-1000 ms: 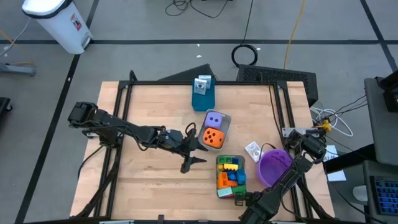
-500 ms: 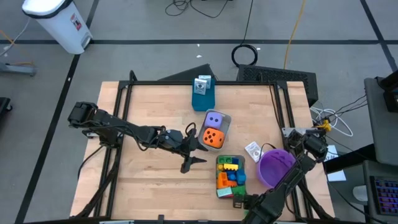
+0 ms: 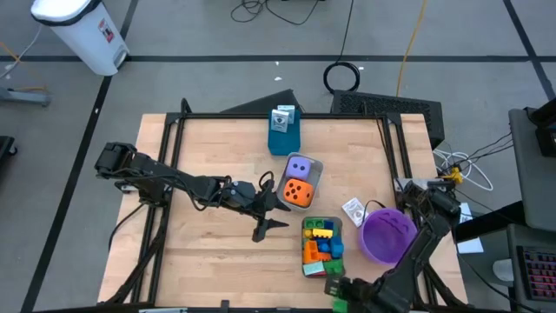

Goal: Pick & Place Toys
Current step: Put the green game piece into the black bin

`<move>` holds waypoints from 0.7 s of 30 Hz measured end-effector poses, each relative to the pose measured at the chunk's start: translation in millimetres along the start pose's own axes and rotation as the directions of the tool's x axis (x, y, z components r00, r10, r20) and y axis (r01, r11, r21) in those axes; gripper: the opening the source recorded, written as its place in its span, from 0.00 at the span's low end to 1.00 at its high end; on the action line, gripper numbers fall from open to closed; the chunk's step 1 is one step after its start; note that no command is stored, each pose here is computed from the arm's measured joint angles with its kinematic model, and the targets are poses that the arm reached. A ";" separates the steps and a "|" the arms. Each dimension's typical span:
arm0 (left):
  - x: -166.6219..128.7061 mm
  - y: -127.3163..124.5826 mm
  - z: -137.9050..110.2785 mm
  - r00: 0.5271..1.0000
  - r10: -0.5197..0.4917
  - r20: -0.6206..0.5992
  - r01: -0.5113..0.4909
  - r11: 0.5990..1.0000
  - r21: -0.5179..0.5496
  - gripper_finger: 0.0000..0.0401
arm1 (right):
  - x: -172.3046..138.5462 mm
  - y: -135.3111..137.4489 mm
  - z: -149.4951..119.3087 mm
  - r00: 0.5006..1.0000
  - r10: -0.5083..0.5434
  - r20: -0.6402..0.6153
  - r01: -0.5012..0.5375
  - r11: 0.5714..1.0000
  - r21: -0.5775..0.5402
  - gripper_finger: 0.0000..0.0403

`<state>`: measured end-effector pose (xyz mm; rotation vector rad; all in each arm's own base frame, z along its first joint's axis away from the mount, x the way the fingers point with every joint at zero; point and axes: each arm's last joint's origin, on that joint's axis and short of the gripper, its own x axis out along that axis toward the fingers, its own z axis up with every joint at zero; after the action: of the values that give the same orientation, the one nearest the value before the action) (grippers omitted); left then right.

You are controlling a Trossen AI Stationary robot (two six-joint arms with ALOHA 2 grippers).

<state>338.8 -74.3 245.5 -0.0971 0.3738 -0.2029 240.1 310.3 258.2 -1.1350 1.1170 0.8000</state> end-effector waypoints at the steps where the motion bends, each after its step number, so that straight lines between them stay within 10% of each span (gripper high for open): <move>1: 0.0 0.0 0.0 1.000 0.000 0.000 0.000 1.000 0.000 0.57 | -2.8 -3.2 -2.2 0.999 -0.024 -0.023 0.024 1.000 -0.005 0.17; 21: 0.0 -2.1 -0.3 1.000 -0.006 -0.001 0.006 1.000 -0.013 0.57 | 17.6 -75.4 -66.1 0.969 0.075 -0.234 -0.071 0.997 0.027 0.20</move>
<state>338.4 -76.4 245.5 -0.1114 0.3756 -0.2062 297.0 225.8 260.4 -1.2005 1.3670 0.7233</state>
